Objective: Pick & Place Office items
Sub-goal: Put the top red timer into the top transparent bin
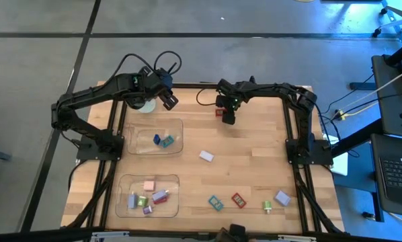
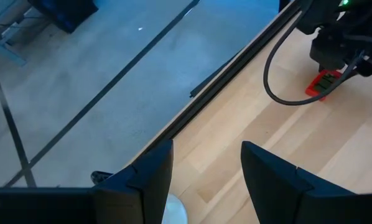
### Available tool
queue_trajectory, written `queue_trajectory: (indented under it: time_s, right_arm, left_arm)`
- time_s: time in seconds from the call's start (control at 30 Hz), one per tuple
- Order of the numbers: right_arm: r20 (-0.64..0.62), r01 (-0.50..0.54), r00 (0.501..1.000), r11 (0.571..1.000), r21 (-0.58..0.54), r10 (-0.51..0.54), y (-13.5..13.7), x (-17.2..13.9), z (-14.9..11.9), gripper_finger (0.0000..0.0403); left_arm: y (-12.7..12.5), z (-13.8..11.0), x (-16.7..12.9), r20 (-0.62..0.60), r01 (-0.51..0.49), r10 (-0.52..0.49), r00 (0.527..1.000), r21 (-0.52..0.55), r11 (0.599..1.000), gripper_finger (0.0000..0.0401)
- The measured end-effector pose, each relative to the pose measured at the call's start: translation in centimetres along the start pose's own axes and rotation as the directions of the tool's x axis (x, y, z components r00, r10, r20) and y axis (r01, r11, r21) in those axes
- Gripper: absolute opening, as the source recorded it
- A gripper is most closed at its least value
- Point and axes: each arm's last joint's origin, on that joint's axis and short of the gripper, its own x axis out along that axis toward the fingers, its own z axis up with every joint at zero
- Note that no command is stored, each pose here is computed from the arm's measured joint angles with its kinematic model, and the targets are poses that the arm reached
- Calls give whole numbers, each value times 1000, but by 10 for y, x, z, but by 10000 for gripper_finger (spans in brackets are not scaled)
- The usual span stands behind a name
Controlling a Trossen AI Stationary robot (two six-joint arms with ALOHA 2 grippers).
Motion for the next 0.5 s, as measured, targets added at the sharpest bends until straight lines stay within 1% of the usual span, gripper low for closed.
queue_trajectory:
  time_s: [0.07,0.33,0.4,0.5]
  right_arm:
    - [1,-3,1000,1000,15,3,0,0,0,155]
    - [28,-62,998,997,45,61,3,-4,0,155]
    - [39,-73,997,996,54,71,5,-11,0,156]
    - [98,-66,993,996,63,60,5,-30,3,158]
  left_arm:
    - [0,0,0,0,0,0,1000,0,1000,184]
    - [0,0,0,0,0,0,1000,-30,1000,184]
    - [0,0,0,0,0,0,1000,-46,999,184]
    - [0,0,0,0,0,0,1000,-77,997,184]
